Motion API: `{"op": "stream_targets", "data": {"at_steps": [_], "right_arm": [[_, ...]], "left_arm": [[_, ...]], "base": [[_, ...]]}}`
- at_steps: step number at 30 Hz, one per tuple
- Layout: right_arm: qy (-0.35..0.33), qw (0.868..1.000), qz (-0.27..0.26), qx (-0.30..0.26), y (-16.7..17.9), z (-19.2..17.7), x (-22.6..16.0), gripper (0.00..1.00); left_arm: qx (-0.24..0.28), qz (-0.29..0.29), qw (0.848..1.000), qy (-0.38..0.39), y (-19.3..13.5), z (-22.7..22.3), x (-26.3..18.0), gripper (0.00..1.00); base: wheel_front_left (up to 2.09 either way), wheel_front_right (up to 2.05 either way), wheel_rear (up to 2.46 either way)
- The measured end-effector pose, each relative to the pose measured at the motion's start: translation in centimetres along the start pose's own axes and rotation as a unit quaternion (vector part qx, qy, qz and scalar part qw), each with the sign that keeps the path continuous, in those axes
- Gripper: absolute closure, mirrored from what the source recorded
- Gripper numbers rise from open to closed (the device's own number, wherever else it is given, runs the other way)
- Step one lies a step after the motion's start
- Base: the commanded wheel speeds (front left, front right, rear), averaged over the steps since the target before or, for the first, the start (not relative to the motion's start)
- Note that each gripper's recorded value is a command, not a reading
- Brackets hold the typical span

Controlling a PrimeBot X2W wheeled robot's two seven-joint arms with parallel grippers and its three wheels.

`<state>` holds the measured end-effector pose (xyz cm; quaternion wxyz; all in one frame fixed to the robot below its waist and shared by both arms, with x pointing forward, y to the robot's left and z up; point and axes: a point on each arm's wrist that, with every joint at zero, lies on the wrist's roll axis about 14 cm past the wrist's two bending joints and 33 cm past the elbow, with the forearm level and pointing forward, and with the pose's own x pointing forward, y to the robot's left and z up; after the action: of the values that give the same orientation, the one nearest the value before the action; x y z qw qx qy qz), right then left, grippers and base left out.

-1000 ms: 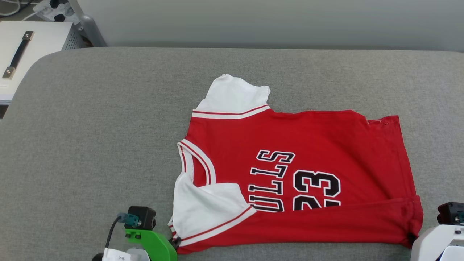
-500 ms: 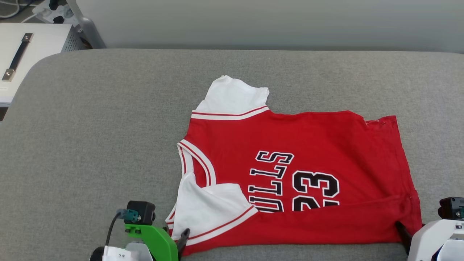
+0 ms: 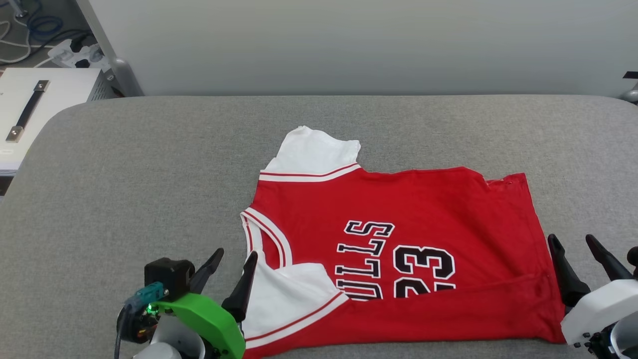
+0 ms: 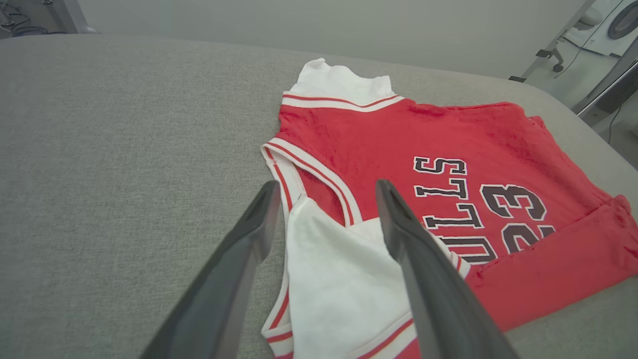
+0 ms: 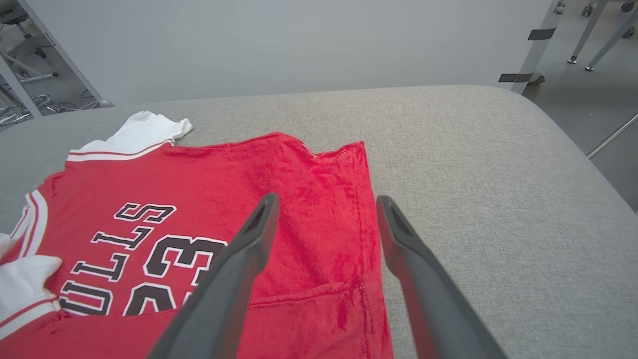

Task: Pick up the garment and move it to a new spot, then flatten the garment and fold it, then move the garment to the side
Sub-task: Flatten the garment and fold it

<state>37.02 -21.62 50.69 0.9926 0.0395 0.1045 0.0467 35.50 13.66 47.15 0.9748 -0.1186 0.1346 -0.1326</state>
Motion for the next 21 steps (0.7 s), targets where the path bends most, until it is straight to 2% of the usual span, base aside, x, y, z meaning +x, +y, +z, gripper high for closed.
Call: {"op": "stream_targets", "data": {"at_steps": [4, 8, 12, 17, 21], "right_arm": [[-0.063, 0.998, 0.010, 0.000, 0.7, 1.8, -0.1, 0.00], [-0.114, 0.993, 0.009, 0.005, 1.0, 2.9, -0.3, 0.00], [-0.138, 0.990, 0.002, 0.011, 1.1, 2.9, -0.3, 0.00], [-0.149, 0.989, -0.003, 0.021, 1.3, 2.7, 0.3, 0.00], [-0.144, 0.989, -0.002, 0.022, 1.4, 2.4, 1.2, 0.00]], "left_arm": [[-0.009, -0.024, 0.997, -0.067, -1.2, 2.1, 0.5, 0.00], [0.015, -0.032, 0.993, -0.113, -1.4, 4.3, 1.4, 0.00], [0.043, -0.043, 0.984, -0.165, -1.9, 7.5, 2.7, 0.00], [0.084, -0.076, 0.983, -0.146, -2.2, 7.3, 5.4, 0.00], [0.136, -0.120, 0.979, -0.091, -3.0, 8.1, 9.3, 0.00]], "base": [[0.00, 0.00, 0.00], [0.00, 0.00, 0.00], [0.00, 0.00, 0.00], [0.00, 0.00, 0.00], [0.00, 0.00, 0.00]]}}
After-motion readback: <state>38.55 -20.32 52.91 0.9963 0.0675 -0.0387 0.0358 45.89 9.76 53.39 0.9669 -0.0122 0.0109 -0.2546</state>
